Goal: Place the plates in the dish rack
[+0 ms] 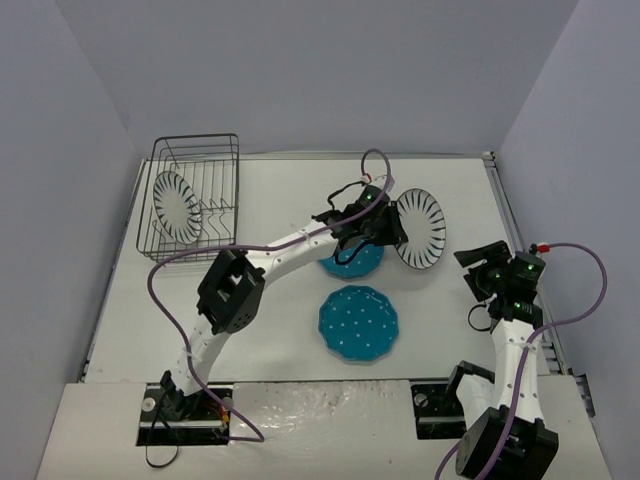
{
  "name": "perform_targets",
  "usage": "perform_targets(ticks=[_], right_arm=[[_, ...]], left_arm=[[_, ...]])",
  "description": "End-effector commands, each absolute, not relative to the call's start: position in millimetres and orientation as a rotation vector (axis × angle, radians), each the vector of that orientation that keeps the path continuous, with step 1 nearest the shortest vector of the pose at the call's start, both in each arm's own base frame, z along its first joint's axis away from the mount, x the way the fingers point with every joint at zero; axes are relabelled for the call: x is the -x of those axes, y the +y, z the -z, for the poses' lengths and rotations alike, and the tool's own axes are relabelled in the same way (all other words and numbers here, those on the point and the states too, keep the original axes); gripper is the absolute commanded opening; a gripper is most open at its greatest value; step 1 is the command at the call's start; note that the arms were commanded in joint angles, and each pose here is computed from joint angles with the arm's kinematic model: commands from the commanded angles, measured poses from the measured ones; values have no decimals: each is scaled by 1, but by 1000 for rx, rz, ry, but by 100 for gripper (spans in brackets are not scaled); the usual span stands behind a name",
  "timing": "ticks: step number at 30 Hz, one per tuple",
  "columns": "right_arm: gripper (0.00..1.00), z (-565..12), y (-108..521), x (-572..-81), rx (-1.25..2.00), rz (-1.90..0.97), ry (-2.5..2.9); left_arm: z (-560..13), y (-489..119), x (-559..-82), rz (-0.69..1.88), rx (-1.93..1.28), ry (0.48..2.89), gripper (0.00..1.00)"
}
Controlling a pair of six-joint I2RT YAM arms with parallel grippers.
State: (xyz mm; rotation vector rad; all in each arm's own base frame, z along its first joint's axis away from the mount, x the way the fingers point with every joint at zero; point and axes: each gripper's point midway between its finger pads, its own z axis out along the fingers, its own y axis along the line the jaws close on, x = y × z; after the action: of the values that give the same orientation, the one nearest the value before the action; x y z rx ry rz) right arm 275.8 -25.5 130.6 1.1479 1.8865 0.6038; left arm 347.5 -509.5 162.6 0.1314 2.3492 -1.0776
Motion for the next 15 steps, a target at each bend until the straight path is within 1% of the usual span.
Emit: perform_targets(ticks=[1,5,9,15], right_arm=[[62,-151,-30,-284,-1077,-585,1840],[62,-150,-30,-284,-1062,-575,1849],[62,-149,-31,-283,-1049,-562,1852],[62,-148,-33,-283,-1026,-539,1864]], left_arm=[[-344,-487,-356,1273,-214,1944,0],[-355,-450,-368,1185,-182,1953,0],[-374,-399,-379,1040,-157,1944,0],[-395,-307,-384,802,-74,1940,0]])
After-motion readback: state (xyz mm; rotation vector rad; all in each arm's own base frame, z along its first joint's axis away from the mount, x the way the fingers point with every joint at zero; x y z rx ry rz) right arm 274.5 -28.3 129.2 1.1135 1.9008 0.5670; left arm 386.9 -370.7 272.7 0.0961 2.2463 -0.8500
